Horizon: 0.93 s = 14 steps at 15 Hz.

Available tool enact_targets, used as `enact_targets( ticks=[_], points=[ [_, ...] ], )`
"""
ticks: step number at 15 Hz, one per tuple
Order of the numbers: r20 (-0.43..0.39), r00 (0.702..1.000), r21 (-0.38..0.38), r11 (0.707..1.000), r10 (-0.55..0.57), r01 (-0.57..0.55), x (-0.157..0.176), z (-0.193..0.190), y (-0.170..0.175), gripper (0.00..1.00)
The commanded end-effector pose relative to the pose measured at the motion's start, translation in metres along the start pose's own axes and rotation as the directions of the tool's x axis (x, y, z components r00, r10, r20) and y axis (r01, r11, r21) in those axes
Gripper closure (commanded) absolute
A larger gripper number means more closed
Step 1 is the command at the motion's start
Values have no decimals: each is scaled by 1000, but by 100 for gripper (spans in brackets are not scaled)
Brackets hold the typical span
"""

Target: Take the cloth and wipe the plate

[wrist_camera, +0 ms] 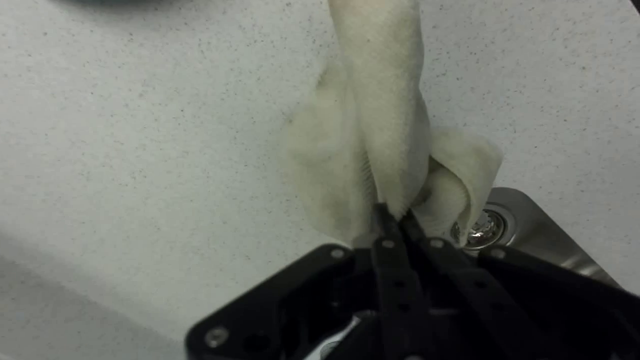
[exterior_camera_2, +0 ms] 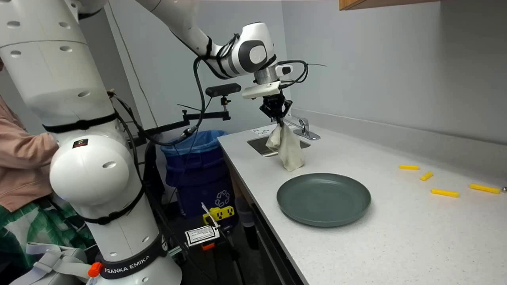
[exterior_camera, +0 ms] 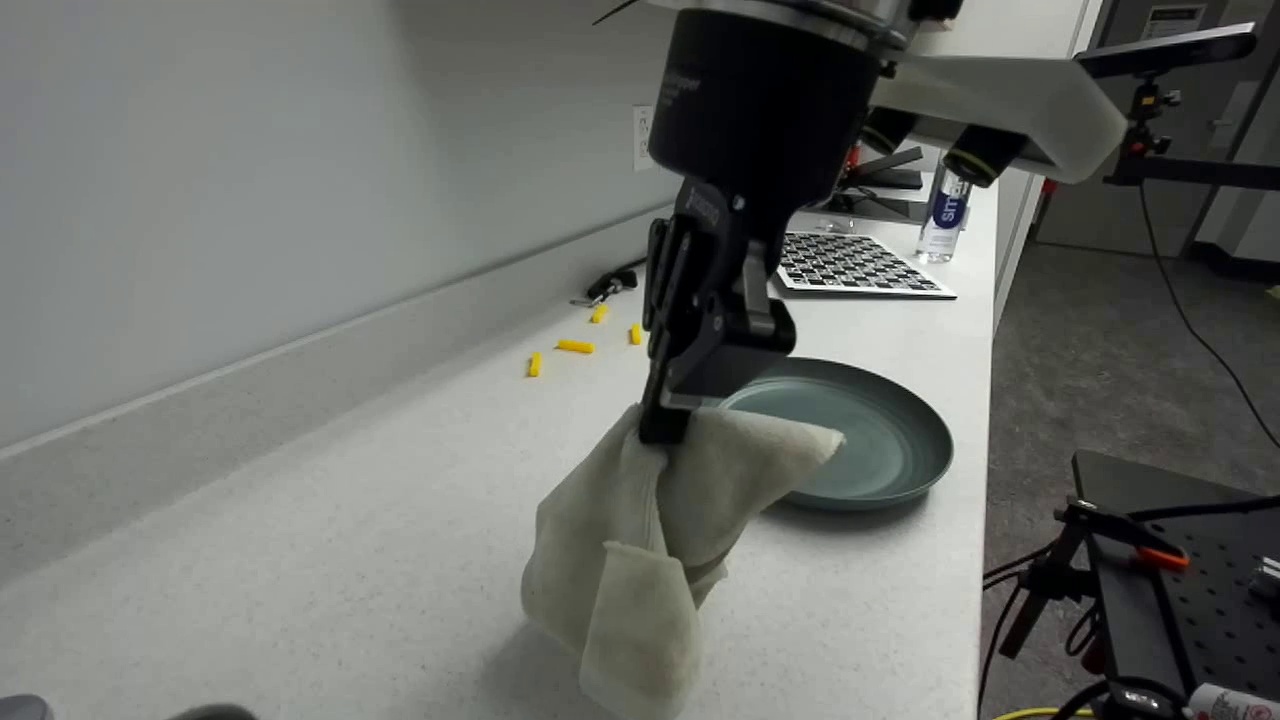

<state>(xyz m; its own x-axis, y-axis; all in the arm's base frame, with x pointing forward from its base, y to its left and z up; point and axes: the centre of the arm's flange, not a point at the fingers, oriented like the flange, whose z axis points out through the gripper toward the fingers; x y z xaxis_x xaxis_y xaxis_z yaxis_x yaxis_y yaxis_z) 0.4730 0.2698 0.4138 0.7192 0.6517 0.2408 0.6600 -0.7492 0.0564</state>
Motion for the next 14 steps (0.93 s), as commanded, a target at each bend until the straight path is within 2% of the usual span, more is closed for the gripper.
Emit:
enact_targets(
  ticks=[1, 5, 9, 10, 14],
  points=[
    [26, 1000, 34, 999, -16, 15, 3, 10, 2, 64],
    [58, 998, 6, 1000, 4, -5, -10, 16, 18, 33],
    [91, 994, -41, 998, 54, -51, -29, 1, 47, 5],
    [97, 993, -51, 997, 68, -63, -35, -5, 54, 0],
    [86, 987, -69, 989, 139, -133, -59, -41, 81, 0]
  ],
)
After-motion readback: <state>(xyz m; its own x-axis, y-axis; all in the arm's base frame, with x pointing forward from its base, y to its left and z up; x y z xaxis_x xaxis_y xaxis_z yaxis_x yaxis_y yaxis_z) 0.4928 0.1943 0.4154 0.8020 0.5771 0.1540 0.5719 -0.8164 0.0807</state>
